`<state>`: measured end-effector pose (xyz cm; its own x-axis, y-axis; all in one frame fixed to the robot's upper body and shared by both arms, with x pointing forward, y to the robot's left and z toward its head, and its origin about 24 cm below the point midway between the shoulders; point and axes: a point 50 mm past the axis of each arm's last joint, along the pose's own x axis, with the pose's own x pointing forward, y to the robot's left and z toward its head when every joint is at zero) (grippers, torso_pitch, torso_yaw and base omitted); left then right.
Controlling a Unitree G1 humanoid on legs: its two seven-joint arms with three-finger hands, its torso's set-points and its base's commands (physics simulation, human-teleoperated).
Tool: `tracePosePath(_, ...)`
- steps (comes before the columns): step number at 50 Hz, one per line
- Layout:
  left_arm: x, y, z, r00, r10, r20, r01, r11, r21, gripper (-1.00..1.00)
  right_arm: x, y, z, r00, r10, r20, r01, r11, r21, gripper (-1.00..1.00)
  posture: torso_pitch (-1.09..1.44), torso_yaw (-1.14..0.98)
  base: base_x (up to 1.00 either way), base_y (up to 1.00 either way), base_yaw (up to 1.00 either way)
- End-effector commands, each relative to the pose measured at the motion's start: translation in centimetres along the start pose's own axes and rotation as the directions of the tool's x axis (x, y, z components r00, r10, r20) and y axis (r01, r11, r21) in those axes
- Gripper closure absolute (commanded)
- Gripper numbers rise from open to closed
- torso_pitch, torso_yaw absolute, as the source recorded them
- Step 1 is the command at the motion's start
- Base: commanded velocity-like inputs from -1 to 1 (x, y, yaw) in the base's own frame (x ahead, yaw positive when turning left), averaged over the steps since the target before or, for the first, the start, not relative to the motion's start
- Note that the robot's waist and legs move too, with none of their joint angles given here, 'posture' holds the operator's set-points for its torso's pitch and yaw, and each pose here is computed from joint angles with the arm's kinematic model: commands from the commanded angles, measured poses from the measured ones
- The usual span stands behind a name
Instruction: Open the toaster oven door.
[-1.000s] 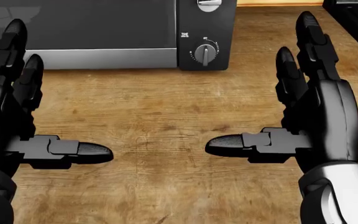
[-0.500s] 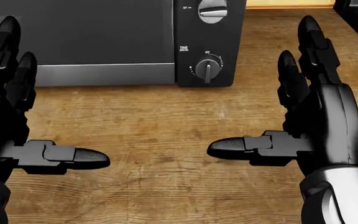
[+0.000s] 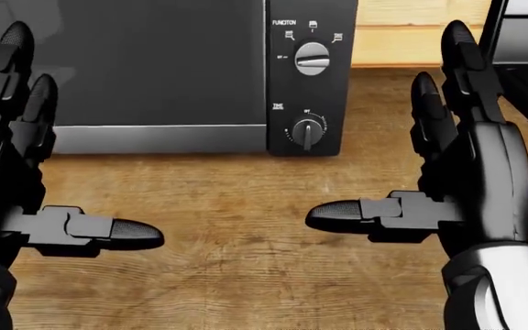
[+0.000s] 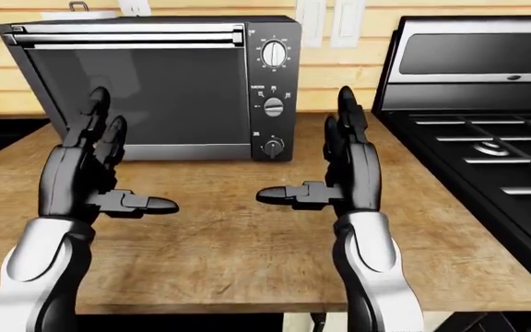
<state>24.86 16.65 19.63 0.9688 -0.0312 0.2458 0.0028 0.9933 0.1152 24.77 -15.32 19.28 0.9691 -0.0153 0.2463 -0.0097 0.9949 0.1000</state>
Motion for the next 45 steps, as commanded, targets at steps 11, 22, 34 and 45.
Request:
tracePosePath(11, -0.01, -0.04, 1.34, 0.997, 0.002, 0.079, -0.002, 1.000, 0.011, -1.00, 0.04, 0.25, 1.15, 0.997, 0.013, 0.076, -0.014, 1.000, 0.002, -1.00, -0.36, 0.00, 0.00, 0.00, 0.00)
tracePosePath(22, 0.01, -0.11, 1.29, 0.997, -0.003, 0.079, 0.002, 1.000, 0.012, -1.00, 0.11, 0.26, 1.12, 0.997, 0.014, 0.077, -0.014, 1.000, 0.002, -1.00, -0.45, 0.00, 0.00, 0.00, 0.00)
tracePosePath(34, -0.09, -0.18, 1.39, 0.997, -0.007, 0.082, 0.006, 1.000, 0.013, -1.00, 0.04, 0.31, 1.25, 0.997, 0.015, 0.079, -0.015, 1.000, 0.004, -1.00, -0.56, 0.00, 0.00, 0.00, 0.00)
tracePosePath(45, 0.10, -0.26, 1.47, 0.997, -0.010, 0.082, 0.009, 1.000, 0.014, -1.00, 0.04, 0.29, 1.41, 0.997, 0.016, 0.080, -0.016, 1.000, 0.003, -1.00, -0.64, 0.00, 0.00, 0.00, 0.00)
